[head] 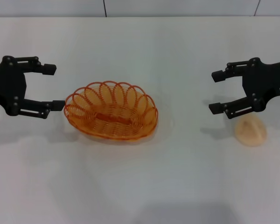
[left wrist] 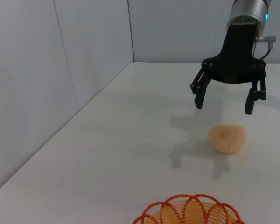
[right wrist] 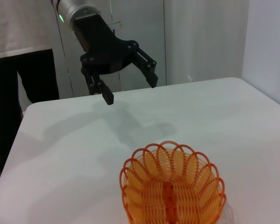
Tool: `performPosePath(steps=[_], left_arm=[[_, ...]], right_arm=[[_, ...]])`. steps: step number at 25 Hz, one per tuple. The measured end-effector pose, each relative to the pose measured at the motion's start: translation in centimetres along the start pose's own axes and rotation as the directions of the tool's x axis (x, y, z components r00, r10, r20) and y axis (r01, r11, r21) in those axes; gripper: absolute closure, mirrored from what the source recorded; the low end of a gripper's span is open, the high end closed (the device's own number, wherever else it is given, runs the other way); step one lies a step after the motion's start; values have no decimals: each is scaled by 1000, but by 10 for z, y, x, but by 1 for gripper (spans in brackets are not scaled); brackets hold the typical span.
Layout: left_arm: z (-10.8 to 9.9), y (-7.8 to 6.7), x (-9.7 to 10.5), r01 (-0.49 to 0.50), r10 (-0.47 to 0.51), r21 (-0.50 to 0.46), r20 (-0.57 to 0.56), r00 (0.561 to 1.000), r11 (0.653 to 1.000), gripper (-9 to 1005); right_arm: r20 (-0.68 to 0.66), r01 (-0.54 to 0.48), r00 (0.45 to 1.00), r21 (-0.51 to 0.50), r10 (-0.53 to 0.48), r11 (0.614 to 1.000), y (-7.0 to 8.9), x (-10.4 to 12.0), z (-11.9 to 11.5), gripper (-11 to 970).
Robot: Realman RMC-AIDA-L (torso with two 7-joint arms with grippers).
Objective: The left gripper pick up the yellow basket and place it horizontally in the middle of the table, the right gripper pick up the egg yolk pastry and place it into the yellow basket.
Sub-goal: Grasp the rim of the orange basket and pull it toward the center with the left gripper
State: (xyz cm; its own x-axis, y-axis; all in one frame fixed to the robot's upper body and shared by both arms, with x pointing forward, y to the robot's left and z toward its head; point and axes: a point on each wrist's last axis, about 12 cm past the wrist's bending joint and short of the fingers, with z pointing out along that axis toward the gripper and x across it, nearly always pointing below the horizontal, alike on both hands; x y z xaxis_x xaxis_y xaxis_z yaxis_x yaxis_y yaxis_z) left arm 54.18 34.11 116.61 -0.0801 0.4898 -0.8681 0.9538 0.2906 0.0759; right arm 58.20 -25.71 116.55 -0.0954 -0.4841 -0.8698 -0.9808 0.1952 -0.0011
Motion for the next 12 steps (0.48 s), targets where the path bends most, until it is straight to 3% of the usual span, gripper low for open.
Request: performPosePath(steps=[12], left_arm=[[0,-1,1,5,-5,3,1,1000,1000,121]], right_arm=[[0,-9,1000,2,9,1000,2,4,0,102]])
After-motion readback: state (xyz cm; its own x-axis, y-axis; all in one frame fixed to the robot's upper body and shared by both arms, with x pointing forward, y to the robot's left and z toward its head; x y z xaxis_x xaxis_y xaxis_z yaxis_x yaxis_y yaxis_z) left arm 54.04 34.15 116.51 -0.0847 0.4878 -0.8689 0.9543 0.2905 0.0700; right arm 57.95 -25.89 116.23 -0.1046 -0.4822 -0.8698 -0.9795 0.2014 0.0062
